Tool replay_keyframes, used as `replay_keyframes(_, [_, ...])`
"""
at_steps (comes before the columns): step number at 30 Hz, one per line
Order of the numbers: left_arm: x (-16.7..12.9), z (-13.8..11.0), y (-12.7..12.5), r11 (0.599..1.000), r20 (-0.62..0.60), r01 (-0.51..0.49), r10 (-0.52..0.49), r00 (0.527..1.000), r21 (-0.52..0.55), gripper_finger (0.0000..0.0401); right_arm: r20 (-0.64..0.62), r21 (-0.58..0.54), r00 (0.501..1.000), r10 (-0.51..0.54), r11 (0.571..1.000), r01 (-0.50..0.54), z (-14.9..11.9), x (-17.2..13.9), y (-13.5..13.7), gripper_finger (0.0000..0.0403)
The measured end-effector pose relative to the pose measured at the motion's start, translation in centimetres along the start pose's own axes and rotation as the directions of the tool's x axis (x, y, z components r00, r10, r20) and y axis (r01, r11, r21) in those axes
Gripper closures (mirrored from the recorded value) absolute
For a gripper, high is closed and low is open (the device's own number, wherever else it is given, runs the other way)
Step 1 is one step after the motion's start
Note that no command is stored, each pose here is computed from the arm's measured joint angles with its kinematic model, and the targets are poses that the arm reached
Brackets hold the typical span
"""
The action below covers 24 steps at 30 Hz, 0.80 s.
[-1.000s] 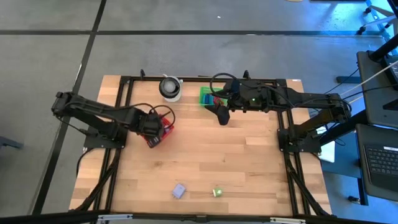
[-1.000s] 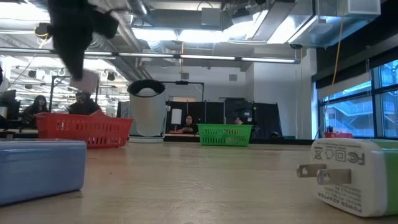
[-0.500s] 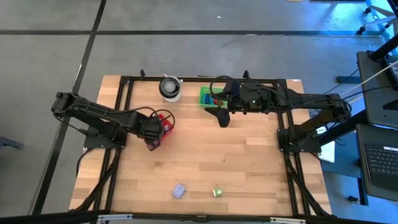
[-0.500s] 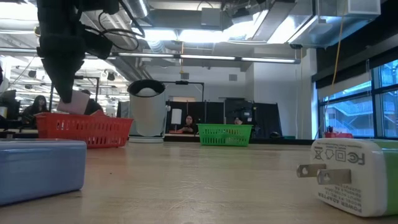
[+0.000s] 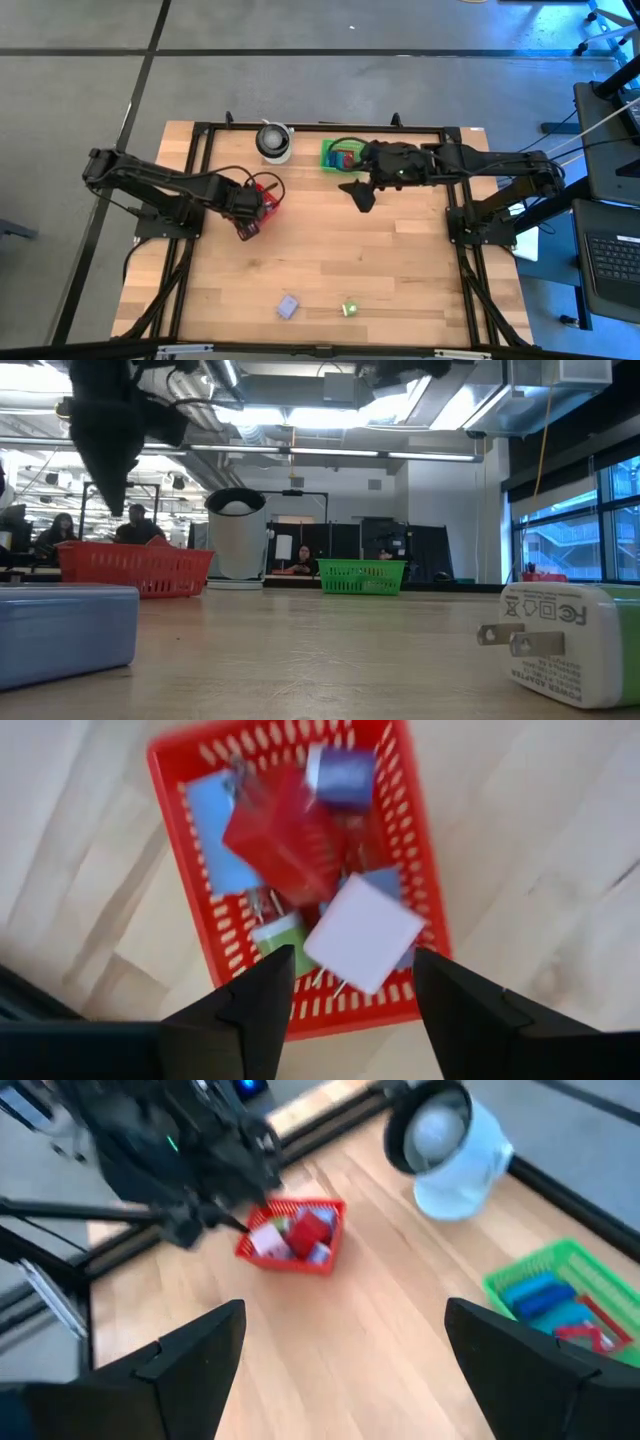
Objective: Pick & Place Office items
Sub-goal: Put the light purple charger adapter into the red bin
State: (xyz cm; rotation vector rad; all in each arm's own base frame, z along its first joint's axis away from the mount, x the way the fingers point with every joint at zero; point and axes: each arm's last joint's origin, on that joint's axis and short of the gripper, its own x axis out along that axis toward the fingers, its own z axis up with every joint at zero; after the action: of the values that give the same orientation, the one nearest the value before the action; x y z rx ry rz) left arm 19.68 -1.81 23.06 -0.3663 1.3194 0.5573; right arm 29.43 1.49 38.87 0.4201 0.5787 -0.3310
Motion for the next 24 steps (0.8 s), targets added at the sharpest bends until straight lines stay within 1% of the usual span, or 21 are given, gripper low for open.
replay_keyframes(4, [-1.5, 1.3, 0.0, 0.999, 0.053, 0.032, -0.031, 0.998, -0.025, 0.0208, -0.071, -0.03, 0.997, -0.033, 0.999, 0.031, -0.9, 1.0, 0.2, 0.0057])
replay_keyframes(8, [-2.5, 2.4, -0.5, 0.993, 0.147, 0.089, -0.077, 0.986, -0.077, 0.0209, -0.142, -0.09, 0.99, -0.02, 0.996, 0.007, -2.0, 3.0, 1.3, 0.0057])
replay_keyframes(11, [-2.8, 3.0, -1.4, 0.979, 0.255, 0.165, -0.13, 0.958, -0.119, 0.0208, -0.186, -0.14, 0.983, -0.006, 0.99, -0.021, -2.8, 4.1, 2.1, 0.0057])
replay_keyframes(14, [-2.7, 3.2, -2.9, 0.966, 0.316, 0.249, -0.215, 0.924, -0.073, 0.0208, -0.207, -0.157, 0.978, -0.004, 0.987, -0.029, -3.4, 4.5, 2.6, 0.0057])
replay_keyframes(17, [-2.7, 2.8, -4.5, 0.952, 0.34, 0.304, -0.275, 0.899, -0.033, 0.0205, -0.22, -0.117, 0.975, 0.027, 0.992, -0.054, -3.7, 3.9, 3.1, 0.0057])
replay_keyframes(20, [-2.5, 2.2, -6.2, 0.938, 0.336, 0.348, -0.323, 0.885, -0.013, 0.02, -0.217, -0.077, 0.973, 0.075, 0.993, -0.094, -3.9, 2.2, 3.8, 0.0057])
replay_keyframes(22, [-2.3, 1.7, -7.6, 0.922, 0.318, 0.388, -0.369, 0.873, 0.004, 0.0194, -0.213, -0.081, 0.971, 0.105, 0.989, -0.124, -4.3, 0.9, 4.5, 0.0057])
replay_keyframes(24, [-1.8, 1.2, -9.2, 0.9, 0.291, 0.436, -0.416, 0.862, -0.006, 0.0187, -0.216, -0.105, 0.969, 0.123, 0.983, -0.148, -4.9, -0.2, 5.3, 0.0057])
